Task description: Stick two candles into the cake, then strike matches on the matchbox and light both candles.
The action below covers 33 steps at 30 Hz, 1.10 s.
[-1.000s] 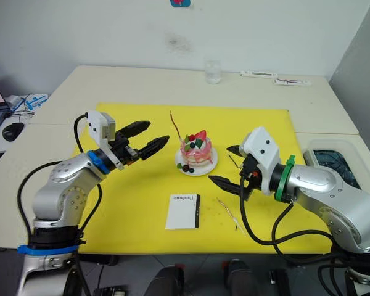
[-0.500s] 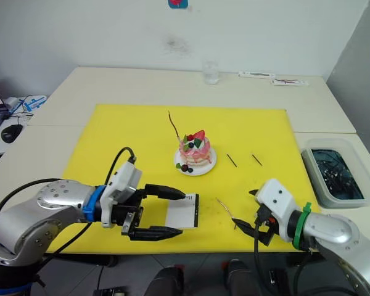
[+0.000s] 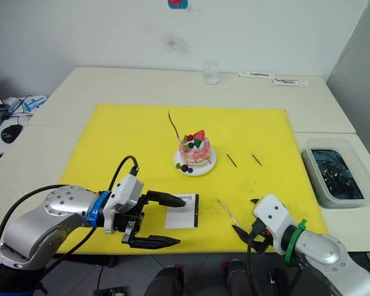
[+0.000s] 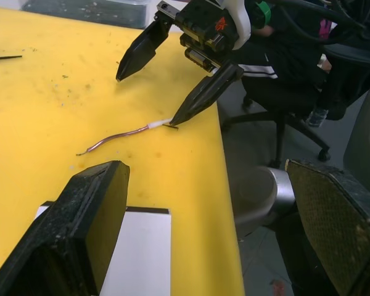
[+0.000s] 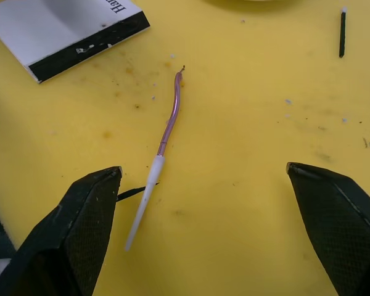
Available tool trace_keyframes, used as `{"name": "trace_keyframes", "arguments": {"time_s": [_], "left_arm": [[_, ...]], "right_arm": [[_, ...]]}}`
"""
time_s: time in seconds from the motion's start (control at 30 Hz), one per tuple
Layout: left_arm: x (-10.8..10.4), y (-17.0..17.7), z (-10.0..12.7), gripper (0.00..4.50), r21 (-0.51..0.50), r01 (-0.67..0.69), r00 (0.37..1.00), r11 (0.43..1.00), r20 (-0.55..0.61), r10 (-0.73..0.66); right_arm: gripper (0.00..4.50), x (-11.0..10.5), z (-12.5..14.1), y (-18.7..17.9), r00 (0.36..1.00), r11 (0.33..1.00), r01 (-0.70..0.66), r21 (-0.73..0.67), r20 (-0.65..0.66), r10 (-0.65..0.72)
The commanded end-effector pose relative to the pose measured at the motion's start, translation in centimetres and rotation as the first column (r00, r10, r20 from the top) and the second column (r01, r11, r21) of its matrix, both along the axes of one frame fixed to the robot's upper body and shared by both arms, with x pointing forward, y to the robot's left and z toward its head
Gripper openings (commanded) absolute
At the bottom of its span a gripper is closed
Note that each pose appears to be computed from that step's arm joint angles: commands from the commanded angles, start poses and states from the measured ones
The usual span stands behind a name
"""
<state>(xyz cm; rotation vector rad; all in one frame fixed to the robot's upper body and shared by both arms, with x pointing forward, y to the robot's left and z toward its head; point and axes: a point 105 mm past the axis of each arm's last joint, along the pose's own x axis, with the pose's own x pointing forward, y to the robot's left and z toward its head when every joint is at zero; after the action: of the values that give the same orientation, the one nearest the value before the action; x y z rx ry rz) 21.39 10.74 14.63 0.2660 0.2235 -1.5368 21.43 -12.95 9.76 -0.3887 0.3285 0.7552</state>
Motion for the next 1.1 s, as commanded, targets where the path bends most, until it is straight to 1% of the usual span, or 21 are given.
{"name": "trace_keyframes", "arguments": {"time_s": [0.03, 0.13, 0.23, 0.27, 0.33, 0.4, 0.5, 0.53, 0.57, 0.6, 0.7, 0.9, 1.0, 1.1], "left_arm": [[-0.3, -0.1, 0.1, 4.47, -0.004, 0.02, 0.999, 1.0, 0.038, -0.019], [-0.4, -0.1, -0.1, 4.47, -0.003, 0.016, 0.999, 1.0, 0.044, -0.015], [-0.4, -0.2, -0.3, 4.5, -0.007, 0.008, 0.999, 1.0, 0.05, -0.007], [-0.4, -0.2, -0.3, 4.5, -0.008, 0.007, 0.999, 1.0, 0.051, -0.007], [-0.5, -0.3, -0.3, 4.5, -0.011, 0.007, 0.999, 1.0, 0.049, -0.007], [-0.5, -0.4, -0.2, 4.5, -0.012, 0.008, 0.999, 1.0, 0.048, -0.007], [-0.6, -0.5, -0.2, 4.5, -0.012, 0.01, 0.999, 1.0, 0.047, -0.01], [-0.6, -0.6, -0.2, 4.5, -0.012, 0.011, 0.999, 1.0, 0.047, -0.011], [-0.6, -0.7, -0.2, 4.5, -0.012, 0.012, 0.999, 1.0, 0.048, -0.011], [-0.6, -0.8, -0.1, 4.5, -0.012, 0.014, 0.999, 1.0, 0.049, -0.013], [-0.6, -1.0, 0.0, 4.5, -0.015, 0.016, 0.999, 1.0, 0.05, -0.015], [-0.5, -1.5, 0.6, 4.5, -0.034, 0.018, 0.999, 0.999, 0.042, -0.016], [-0.4, -1.9, 1.2, 4.5, -0.051, 0.025, 0.999, 0.998, 0.031, -0.023], [-0.3, -2.5, 1.7, 4.5, -0.07, 0.034, 0.999, 0.997, 0.021, -0.033]], "right_arm": [[4.5, 0.0, 0.0, 0.5, 1.0, 1.0, -0.013, 0.006, 0.016, 0.013], [4.5, 0.1, -0.5, 0.7, 1.0, 1.0, -0.011, 0.006, -0.003, 0.011], [3.91, -0.1, -1.0, 0.8, 0.999, 1.0, -0.021, -0.003, -0.027, 0.021], [3.61, -0.2, -1.0, 0.9, 0.999, 1.0, -0.026, -0.002, -0.033, 0.026], [2.88, -0.1, -1.0, 1.1, 0.999, 1.0, -0.024, 0.005, -0.037, 0.024], [2.09, -0.1, -0.7, 1.2, 0.999, 1.0, -0.024, 0.016, -0.037, 0.024], [1.04, -0.1, -0.3, 1.4, 0.999, 0.999, -0.034, 0.021, -0.039, 0.034], [0.61, -0.1, -0.3, 1.4, 0.999, 0.999, -0.036, 0.02, -0.04, 0.037], [0.27, -0.1, -0.2, 1.3, 0.998, 0.999, -0.038, 0.019, -0.041, 0.039], [0.04, -0.1, 0.0, 1.2, 0.998, 0.999, -0.04, 0.019, -0.04, 0.041], [0.04, 0.0, 0.4, 1.1, 0.998, 0.999, -0.044, 0.02, -0.037, 0.045], [0.04, 0.1, 2.0, -0.1, 0.998, 0.998, -0.055, 0.01, 0.0, 0.055], [0.04, 0.2, 3.0, -2.1, 0.999, 0.999, -0.04, -0.022, 0.011, 0.04], [0.04, 0.3, 3.2, -5.4, 1.0, 0.996, 0.006, -0.085, 0.003, -0.006]]}}
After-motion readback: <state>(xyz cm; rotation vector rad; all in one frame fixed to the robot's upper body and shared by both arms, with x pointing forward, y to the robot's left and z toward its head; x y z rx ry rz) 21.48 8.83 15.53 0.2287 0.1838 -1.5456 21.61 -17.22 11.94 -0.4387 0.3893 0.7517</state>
